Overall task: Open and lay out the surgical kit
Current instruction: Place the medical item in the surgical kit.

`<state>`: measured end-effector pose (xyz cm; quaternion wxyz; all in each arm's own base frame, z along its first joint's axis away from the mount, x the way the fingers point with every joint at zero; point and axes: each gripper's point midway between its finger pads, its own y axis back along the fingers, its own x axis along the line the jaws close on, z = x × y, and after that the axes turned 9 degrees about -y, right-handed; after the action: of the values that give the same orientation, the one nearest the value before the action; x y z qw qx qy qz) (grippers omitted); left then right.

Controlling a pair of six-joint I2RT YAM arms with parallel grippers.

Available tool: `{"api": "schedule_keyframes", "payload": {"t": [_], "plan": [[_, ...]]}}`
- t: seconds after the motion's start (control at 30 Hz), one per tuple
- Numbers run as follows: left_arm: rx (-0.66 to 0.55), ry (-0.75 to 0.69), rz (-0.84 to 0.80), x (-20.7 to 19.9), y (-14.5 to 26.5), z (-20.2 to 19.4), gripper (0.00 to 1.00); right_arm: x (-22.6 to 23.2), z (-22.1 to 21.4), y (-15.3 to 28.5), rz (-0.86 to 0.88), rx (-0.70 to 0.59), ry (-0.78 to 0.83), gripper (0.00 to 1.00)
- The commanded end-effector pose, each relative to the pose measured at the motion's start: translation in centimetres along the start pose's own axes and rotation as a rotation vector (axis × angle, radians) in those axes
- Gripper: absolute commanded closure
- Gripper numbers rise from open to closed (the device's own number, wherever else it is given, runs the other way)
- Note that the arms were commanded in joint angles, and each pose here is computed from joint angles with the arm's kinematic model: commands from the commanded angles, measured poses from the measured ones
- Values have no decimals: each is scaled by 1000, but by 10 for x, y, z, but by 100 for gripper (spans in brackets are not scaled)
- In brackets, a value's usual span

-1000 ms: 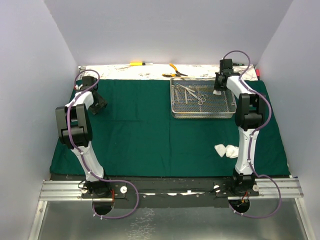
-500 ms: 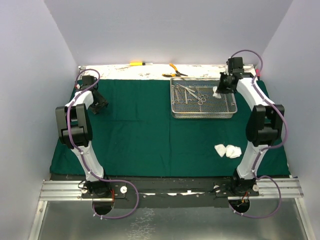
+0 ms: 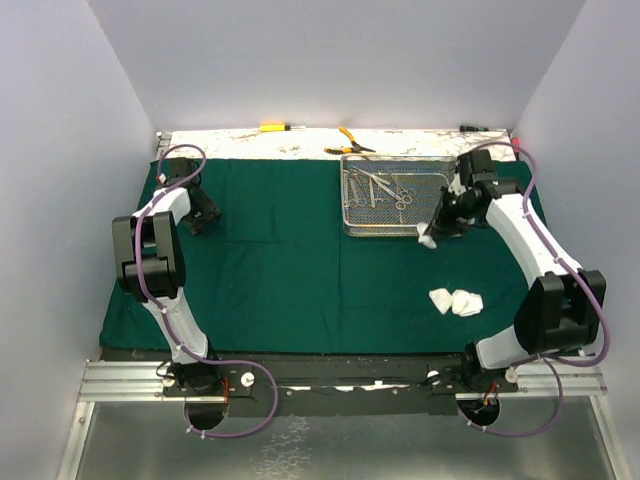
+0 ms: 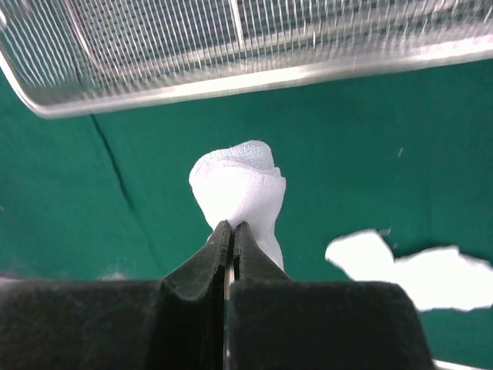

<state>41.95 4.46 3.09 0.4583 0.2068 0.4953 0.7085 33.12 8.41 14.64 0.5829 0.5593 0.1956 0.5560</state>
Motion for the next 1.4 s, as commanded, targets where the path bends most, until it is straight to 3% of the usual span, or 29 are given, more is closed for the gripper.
{"api": "schedule_keyframes", "payload": {"t": [0.0,0.37,0.83,1.1,1.37], "plan": [[-35,-14,-33,-7,12,1,50,-17,-68,6,-40,167,-77,99],[-35,-19,-37,-11,14,-11,50,-60,-128,-24,-221,255,-57,99],[-51,-18,-22,-10,14,-5,50,-92,-148,-48,-355,341,-55,99],[-80,-23,-7,-10,16,7,50,-82,-139,-43,-325,337,-32,60],[-92,-20,-11,-14,18,16,50,-36,-85,-18,-226,193,-11,55]]}}
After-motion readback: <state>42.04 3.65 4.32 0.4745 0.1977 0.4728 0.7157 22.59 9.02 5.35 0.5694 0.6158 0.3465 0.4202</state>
